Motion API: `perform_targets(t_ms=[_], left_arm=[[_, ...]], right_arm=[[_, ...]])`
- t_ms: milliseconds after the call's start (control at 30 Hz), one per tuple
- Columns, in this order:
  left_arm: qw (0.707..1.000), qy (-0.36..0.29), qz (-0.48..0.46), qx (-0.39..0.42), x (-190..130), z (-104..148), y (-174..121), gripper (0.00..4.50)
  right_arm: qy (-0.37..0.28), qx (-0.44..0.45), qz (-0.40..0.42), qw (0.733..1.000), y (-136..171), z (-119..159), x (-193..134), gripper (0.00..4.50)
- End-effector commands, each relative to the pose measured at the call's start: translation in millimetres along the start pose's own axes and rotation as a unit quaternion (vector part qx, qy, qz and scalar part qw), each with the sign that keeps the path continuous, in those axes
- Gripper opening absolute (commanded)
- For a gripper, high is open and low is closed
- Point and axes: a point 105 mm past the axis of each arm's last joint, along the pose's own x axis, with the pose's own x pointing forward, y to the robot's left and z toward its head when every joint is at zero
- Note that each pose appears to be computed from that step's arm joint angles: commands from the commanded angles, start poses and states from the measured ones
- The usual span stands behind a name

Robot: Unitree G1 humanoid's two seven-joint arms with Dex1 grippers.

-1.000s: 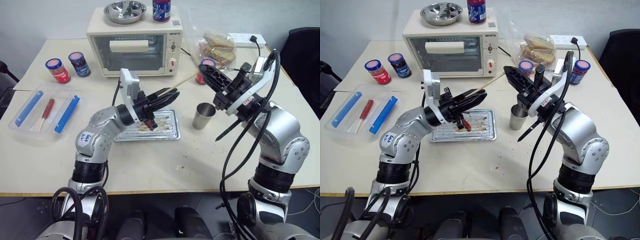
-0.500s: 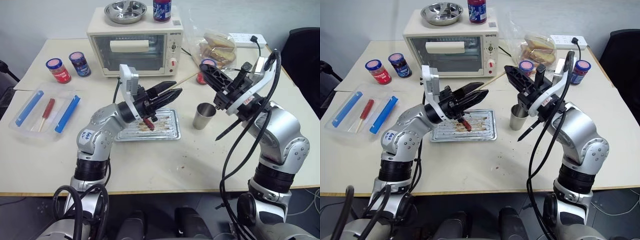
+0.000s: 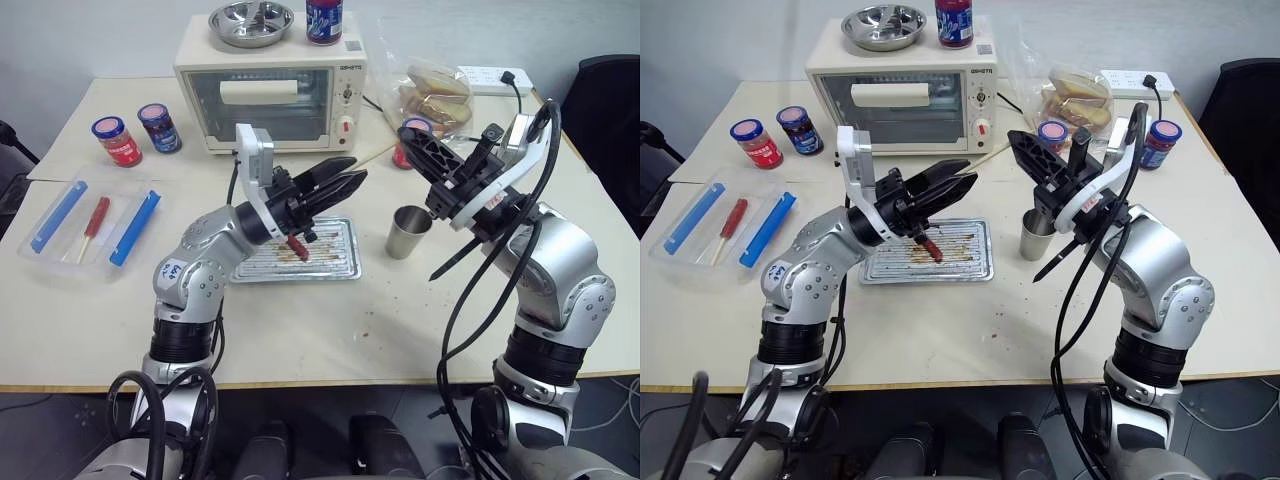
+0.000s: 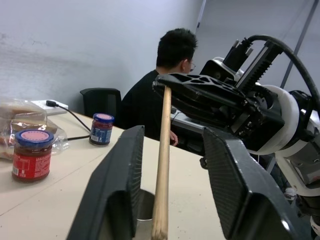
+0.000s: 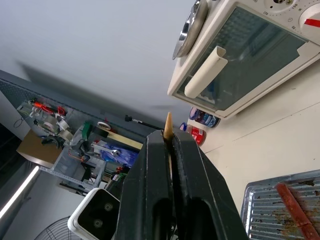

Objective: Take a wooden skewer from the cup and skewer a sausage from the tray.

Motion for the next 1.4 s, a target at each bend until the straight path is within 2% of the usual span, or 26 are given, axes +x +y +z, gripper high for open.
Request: perform_targets(t_ms=[33, 100, 233, 400, 533, 567, 633, 700, 767, 867, 967, 1000, 1067, 1167, 1267, 1400], left_arm=[[1.000, -0.018, -0.017, 0.010, 2, 9, -8, 0.49], [1.000, -0.021, -0.015, 0.009, 3, 10, -7, 0.01], [1.000, -0.022, -0.008, 0.013, 3, 12, -4, 0.01], [0.999, 0.007, 0.023, 0.037, -10, 13, 8, 0.00], [0.996, 0.039, 0.060, 0.050, -44, 20, 17, 0.00], [0.995, 0.051, 0.072, 0.054, -58, 23, 18, 0.00], [0.991, 0.080, 0.092, 0.060, -83, 28, 18, 0.00], [0.985, 0.114, 0.114, 0.064, -113, 35, 13, 0.00], [0.977, 0.151, 0.137, 0.069, -141, 42, 6, 0.00], [0.964, 0.190, 0.171, 0.074, -171, 51, 0, 0.00], [0.953, 0.212, 0.202, 0.079, -193, 61, -6, 0.00], [0.951, 0.215, 0.206, 0.079, -196, 63, -8, 0.00], [0.947, 0.221, 0.218, 0.083, -201, 64, -9, 0.00], [0.944, 0.225, 0.227, 0.086, -204, 63, -10, 0.00], [0.943, 0.225, 0.228, 0.086, -203, 62, -12, 0.00], [0.943, 0.224, 0.230, 0.089, -202, 63, -12, 0.00]], right_arm=[[-0.011, -0.004, 0.034, 0.999, 17, 2, -4, 0.00], [-0.012, -0.004, 0.036, 0.999, 19, 2, -4, 0.00], [-0.011, -0.004, 0.037, 0.999, 19, 1, -4, 0.00], [0.006, -0.018, 0.033, 0.999, 17, -3, -3, 1.23], [0.070, -0.078, 0.003, 0.995, 9, -14, 1, 2.21], [0.093, -0.108, -0.008, 0.990, 6, -18, 3, 2.21], [0.141, -0.194, -0.037, 0.970, -4, -30, 7, 2.21], [0.194, -0.334, -0.099, 0.917, -30, -44, 13, 2.21], [0.215, -0.422, -0.140, 0.870, -53, -47, 19, 2.21], [0.232, -0.468, -0.133, 0.842, -66, -59, 27, 2.21], [0.260, -0.516, -0.117, 0.808, -79, -84, 37, 2.69], [0.265, -0.529, -0.115, 0.798, -83, -90, 40, 3.00], [0.276, -0.539, -0.100, 0.790, -88, -104, 46, 3.51], [0.286, -0.542, -0.088, 0.785, -96, -122, 57, 3.51], [0.294, -0.566, -0.089, 0.765, -111, -133, 66, 3.51], [0.298, -0.568, -0.094, 0.762, -129, -142, 72, 3.51]])
